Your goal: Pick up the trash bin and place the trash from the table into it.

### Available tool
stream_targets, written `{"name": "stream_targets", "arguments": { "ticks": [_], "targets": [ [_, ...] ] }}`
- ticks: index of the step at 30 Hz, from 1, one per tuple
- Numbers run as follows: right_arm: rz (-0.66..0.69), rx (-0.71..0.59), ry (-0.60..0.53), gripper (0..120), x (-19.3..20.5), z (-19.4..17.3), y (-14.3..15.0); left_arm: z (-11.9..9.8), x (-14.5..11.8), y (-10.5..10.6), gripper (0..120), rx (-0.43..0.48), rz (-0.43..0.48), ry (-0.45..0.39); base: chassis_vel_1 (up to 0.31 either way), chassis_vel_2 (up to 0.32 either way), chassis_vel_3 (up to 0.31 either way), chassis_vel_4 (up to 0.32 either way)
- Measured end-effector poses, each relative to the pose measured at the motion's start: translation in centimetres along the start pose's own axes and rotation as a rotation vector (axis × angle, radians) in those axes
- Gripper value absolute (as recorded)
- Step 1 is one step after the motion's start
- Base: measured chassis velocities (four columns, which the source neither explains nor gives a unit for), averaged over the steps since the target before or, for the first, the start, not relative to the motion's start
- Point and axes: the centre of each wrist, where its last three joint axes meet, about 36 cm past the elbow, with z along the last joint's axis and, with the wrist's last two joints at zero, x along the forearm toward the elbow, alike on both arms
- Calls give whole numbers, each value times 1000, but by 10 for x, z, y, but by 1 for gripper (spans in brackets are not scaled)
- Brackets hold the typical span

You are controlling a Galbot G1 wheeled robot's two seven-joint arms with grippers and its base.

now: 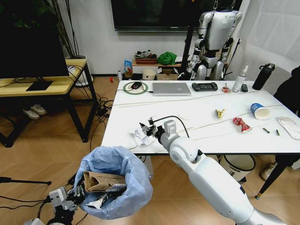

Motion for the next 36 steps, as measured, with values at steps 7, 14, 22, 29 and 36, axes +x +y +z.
{"name": "stream_targets", "arguments": {
  "ticks": [7, 14, 22, 29, 36],
  "targets": [
    [-11, 0, 28, 90, -9, 0, 9, 0, 0, 0, 0, 0, -2, 1, 0, 0, 0, 0],
    [12, 39, 55, 100, -22, 8, 9, 2, 0, 0, 0, 2, -3, 2, 0, 0, 0, 0],
    [29, 70, 95, 100, -35, 18, 5, 0, 1, -1, 0, 1, -2, 0, 0, 0, 0, 0],
    [8, 83, 117, 87, -37, 23, 0, 0, 1, -1, 0, 2, -2, -3, 0, 0, 0, 0],
    [4, 81, 117, 60, -37, 25, 0, 0, 1, -1, 0, 4, -2, -3, 0, 0, 0, 0]
  ]
}}
